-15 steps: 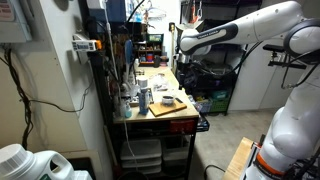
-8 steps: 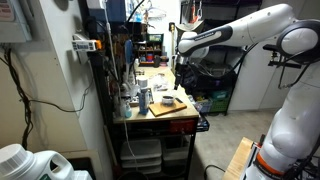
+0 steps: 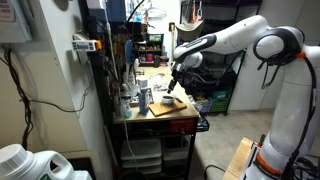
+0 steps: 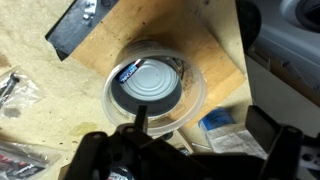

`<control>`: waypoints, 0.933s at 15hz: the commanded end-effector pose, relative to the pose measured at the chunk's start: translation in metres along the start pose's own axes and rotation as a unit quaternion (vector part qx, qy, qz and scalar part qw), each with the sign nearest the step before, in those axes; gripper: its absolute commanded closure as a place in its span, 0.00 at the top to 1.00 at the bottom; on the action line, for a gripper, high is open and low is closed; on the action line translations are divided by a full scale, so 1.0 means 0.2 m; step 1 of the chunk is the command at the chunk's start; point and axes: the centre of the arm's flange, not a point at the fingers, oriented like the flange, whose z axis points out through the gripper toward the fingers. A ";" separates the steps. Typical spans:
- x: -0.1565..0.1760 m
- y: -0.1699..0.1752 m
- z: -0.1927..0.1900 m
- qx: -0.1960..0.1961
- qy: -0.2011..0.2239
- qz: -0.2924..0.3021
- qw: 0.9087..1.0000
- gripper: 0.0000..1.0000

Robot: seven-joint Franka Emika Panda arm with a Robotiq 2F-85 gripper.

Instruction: Turn the tin upside down

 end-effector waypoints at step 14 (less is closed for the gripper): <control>0.13 0.19 0.30 0.022 -0.022 0.078 0.996 0.68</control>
